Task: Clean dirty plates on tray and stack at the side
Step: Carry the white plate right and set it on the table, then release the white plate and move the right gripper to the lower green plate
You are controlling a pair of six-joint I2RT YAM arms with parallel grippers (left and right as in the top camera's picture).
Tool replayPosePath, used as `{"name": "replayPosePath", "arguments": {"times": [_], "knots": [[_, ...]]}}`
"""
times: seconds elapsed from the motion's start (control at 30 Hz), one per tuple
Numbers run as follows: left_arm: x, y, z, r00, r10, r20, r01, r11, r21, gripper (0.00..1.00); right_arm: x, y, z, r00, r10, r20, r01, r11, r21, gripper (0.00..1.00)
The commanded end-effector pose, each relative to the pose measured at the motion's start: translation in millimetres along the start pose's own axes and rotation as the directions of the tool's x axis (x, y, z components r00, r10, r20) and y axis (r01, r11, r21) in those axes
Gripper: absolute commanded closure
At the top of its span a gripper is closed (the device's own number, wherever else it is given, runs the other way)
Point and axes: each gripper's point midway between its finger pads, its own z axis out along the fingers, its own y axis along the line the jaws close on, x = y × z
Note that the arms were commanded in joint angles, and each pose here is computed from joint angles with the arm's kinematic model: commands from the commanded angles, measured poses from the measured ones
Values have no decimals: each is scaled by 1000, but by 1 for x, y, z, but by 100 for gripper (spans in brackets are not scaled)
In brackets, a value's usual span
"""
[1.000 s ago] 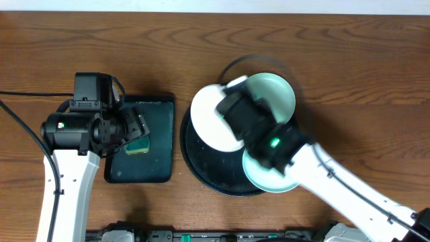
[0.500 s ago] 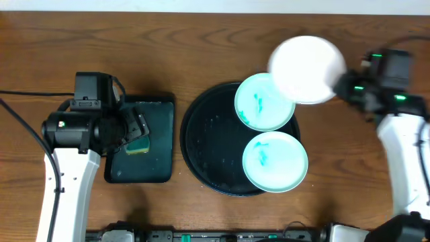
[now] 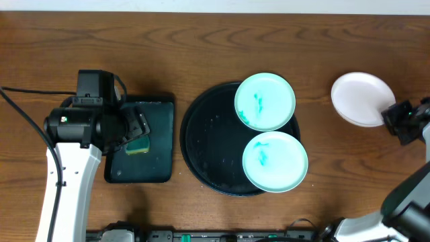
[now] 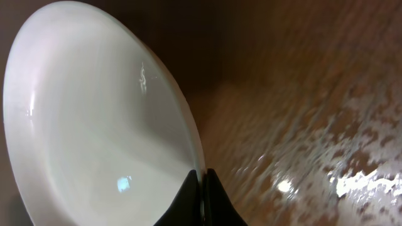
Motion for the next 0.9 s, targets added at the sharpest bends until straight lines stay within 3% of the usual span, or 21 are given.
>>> {"name": "replayPosePath", "arguments": {"times": [0.0, 0.17, 0.2, 0.23, 0.27, 0.33, 0.37, 0.6, 0.8, 0.83, 0.87], "knots": [[1, 1, 2, 1000, 11, -7, -11, 1000, -11, 19, -3, -27, 23, 999, 38, -32, -36, 998, 52, 99], [1, 1, 2, 1000, 12, -7, -12, 1000, -11, 19, -7, -49, 33, 996, 71, -49, -68, 995, 76, 98], [1, 1, 2, 1000, 11, -7, -11, 1000, -11, 19, -9, -50, 32, 996, 70, -48, -67, 995, 71, 88], [1, 2, 2, 1000, 11, -7, -11, 1000, -12, 19, -10, -50, 31, 996, 76, -46, -73, 995, 62, 59], [1, 2, 2, 1000, 11, -7, -11, 1000, -12, 19, -12, -46, 28, 996, 79, -48, -78, 996, 32, 39], [1, 2, 2, 1000, 11, -7, -11, 1000, -12, 19, -15, -37, 21, 996, 76, -46, -77, 997, -8, 25], [1, 2, 2, 1000, 11, -7, -11, 1000, -12, 19, -17, -33, 16, 997, 72, -40, -73, 997, -21, 9], [1, 1, 2, 1000, 12, -7, -12, 1000, -11, 19, -27, 13, -54, 996, -30, 79, 37, 995, -88, 8], [1, 2, 2, 1000, 11, -7, -11, 1000, -12, 19, 23, 63, -116, 958, -265, 109, 281, 944, -176, 6], [1, 1, 2, 1000, 12, -7, -12, 1000, -11, 19, 33, 68, -121, 954, -282, 99, 296, 937, -185, 12], [1, 1, 2, 1000, 12, -7, -12, 1000, -11, 19, 44, 72, -126, 950, -300, 88, 312, 929, -197, 24]]}}
